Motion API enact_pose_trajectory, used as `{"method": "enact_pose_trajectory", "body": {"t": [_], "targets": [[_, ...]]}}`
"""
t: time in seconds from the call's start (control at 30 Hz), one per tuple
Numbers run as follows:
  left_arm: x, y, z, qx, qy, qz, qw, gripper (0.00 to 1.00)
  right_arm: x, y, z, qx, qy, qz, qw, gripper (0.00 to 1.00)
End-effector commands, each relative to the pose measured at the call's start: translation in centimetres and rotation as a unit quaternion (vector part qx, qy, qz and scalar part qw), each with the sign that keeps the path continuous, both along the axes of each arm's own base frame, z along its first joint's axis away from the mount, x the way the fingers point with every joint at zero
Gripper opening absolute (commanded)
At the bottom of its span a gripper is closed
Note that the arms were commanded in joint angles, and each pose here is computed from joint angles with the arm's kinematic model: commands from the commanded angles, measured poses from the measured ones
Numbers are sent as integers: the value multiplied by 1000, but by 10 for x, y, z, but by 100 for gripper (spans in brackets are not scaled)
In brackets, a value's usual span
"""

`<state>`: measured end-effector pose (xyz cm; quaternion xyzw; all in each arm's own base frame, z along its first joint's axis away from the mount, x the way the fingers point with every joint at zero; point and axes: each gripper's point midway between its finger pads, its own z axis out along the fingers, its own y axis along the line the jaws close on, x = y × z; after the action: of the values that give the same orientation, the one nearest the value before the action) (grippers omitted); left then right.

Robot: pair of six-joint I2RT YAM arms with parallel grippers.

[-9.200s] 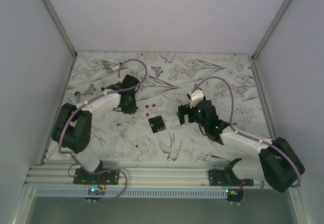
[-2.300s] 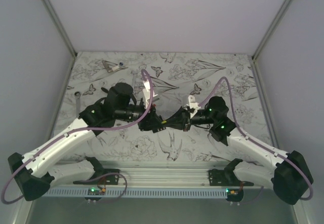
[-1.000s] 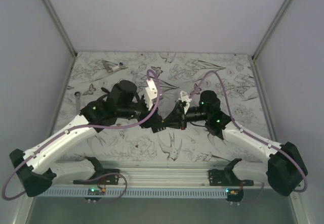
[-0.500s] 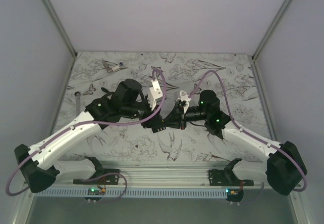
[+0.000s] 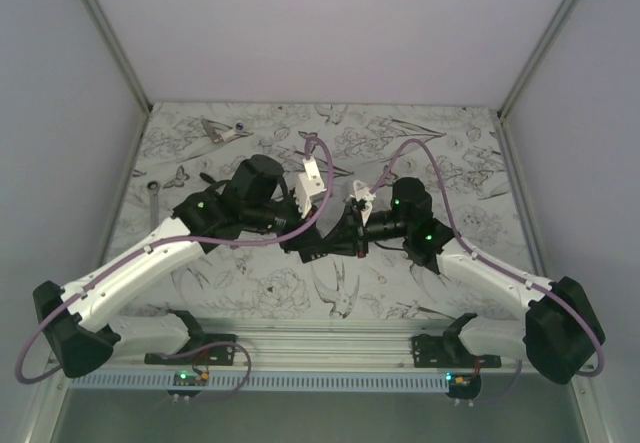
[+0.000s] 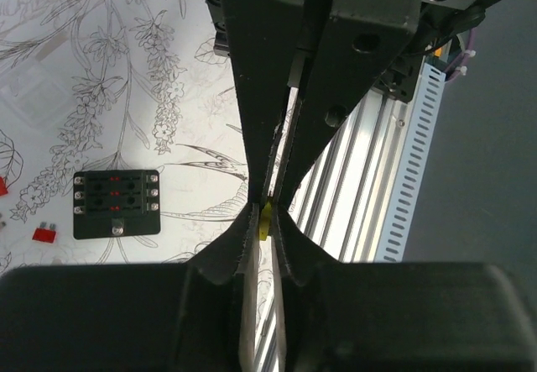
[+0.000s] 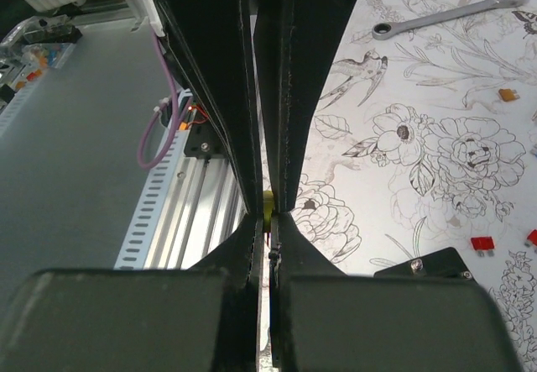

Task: Snap on the fuse box
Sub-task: Pick up the fuse from the center of the board.

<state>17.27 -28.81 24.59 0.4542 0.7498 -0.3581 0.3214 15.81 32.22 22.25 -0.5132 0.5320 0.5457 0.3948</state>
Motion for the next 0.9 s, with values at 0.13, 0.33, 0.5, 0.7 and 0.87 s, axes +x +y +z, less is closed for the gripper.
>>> {"method": "enact_pose_trajectory", "body": {"t": [0.13,0.33,0.5,0.7,0.87], "targets": [[-13,-4,3,-11,-1,-41,999,4,-1,5,28,29,-26,20,999,0],[-9,-4,-1,-4,-2,-33,999,0,3,6,23,21,-22,10,999,8],[5,5,-6,16,-14,14,1000,0,19,4,2,-13,-17,-35,999,27],[27,26,-18,44,-12,105,993,0,46,0,-27,-63,9,-118,991,47],[59,65,-37,94,-13,265,960,0,93,-19,-69,-125,53,-275,952,49]]}}
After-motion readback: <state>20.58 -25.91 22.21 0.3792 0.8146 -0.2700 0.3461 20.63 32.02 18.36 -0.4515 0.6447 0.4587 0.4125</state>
